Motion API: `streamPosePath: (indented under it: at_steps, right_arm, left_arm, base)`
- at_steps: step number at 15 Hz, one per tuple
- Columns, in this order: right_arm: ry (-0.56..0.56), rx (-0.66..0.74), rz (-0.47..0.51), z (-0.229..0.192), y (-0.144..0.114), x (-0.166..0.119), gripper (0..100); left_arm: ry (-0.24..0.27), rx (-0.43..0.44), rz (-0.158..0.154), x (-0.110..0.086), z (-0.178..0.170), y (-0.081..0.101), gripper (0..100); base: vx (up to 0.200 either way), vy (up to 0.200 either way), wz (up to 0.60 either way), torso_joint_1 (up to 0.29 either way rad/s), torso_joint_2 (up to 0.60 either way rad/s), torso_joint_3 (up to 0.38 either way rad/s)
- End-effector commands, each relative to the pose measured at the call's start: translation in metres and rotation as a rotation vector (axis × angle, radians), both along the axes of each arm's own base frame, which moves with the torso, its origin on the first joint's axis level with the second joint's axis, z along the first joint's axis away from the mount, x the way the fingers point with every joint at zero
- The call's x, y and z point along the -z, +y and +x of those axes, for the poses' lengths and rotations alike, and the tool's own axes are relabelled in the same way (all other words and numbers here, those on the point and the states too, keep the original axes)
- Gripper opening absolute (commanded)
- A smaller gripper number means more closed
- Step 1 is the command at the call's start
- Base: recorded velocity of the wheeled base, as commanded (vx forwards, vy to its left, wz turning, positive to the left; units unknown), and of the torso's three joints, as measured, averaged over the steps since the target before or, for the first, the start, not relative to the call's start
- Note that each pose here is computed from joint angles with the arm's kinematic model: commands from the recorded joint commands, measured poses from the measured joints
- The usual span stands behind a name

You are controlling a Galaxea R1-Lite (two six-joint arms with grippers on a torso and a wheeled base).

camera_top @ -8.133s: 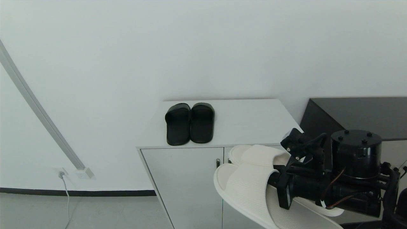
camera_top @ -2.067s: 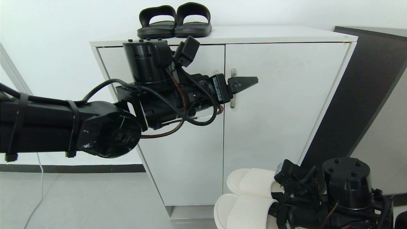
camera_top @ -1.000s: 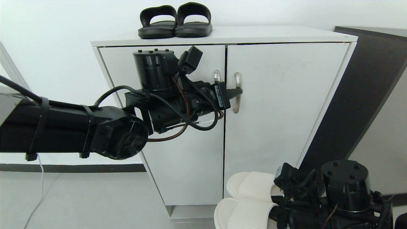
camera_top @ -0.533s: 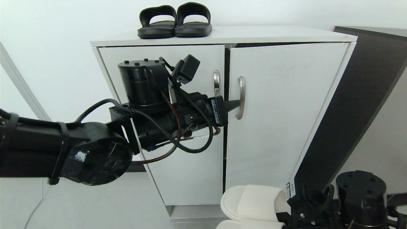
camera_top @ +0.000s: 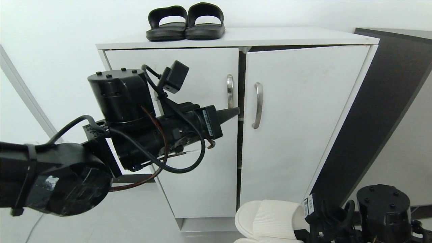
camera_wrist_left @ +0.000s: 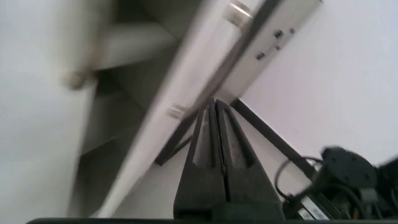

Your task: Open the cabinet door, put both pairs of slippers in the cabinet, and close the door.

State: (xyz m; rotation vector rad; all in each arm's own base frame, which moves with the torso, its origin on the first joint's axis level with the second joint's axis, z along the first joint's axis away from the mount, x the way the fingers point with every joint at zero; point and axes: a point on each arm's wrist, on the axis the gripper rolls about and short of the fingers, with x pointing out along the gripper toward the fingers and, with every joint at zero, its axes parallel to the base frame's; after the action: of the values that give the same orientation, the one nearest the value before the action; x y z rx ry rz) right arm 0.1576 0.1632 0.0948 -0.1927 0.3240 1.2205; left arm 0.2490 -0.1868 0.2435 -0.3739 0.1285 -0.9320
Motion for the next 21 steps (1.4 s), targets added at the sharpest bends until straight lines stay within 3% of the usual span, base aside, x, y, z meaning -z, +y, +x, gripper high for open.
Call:
streamPosePath:
  at_steps: [1, 9, 14, 17, 19, 21]
  right_arm:
    - [-0.001, -0.003, -0.006, 0.001, 0.001, 0.002, 0]
    - [-0.007, -0.015, -0.026, 0.001, 0.002, 0.006, 0]
    - [0.001, -0.03, -0.035, -0.002, 0.004, 0.008, 0]
    - [0.01, -0.05, -0.044, -0.007, 0.006, 0.01, 0]
    - [0.016, -0.055, -0.049, -0.009, 0.005, 0.011, 0]
    - [0.017, -0.056, -0.05, -0.009, 0.005, 0.012, 0]
  left_arm:
    - [0.002, -0.035, -0.011, -0.001, 0.013, 0.005, 0]
    - [-0.015, -0.04, -0.022, 0.002, 0.052, -0.018, 0]
    - [-0.014, -0.039, -0.037, 0.001, 0.059, -0.023, 0]
    - [-0.003, -0.041, -0.062, -0.002, 0.063, -0.026, 0]
    - [0.006, -0.031, -0.054, 0.001, 0.061, -0.028, 0]
    - [0.019, 0.022, -0.036, 0.009, 0.047, -0.043, 0]
  base:
    - [0.0, 0.0, 0.0, 0.0, 0.0, 0.0]
    - [0.0, 0.0, 0.0, 0.0, 0.0, 0.0]
    - [0.0, 0.0, 0.0, 0.0, 0.0, 0.0]
    - [-0.2, 0.0, 0.0, 0.001, 0.0, -0.002]
    - [-0.2, 0.0, 0.0, 0.002, 0.0, 0.002]
    - [-0.2, 0.0, 0.0, 0.002, 0.0, 0.007]
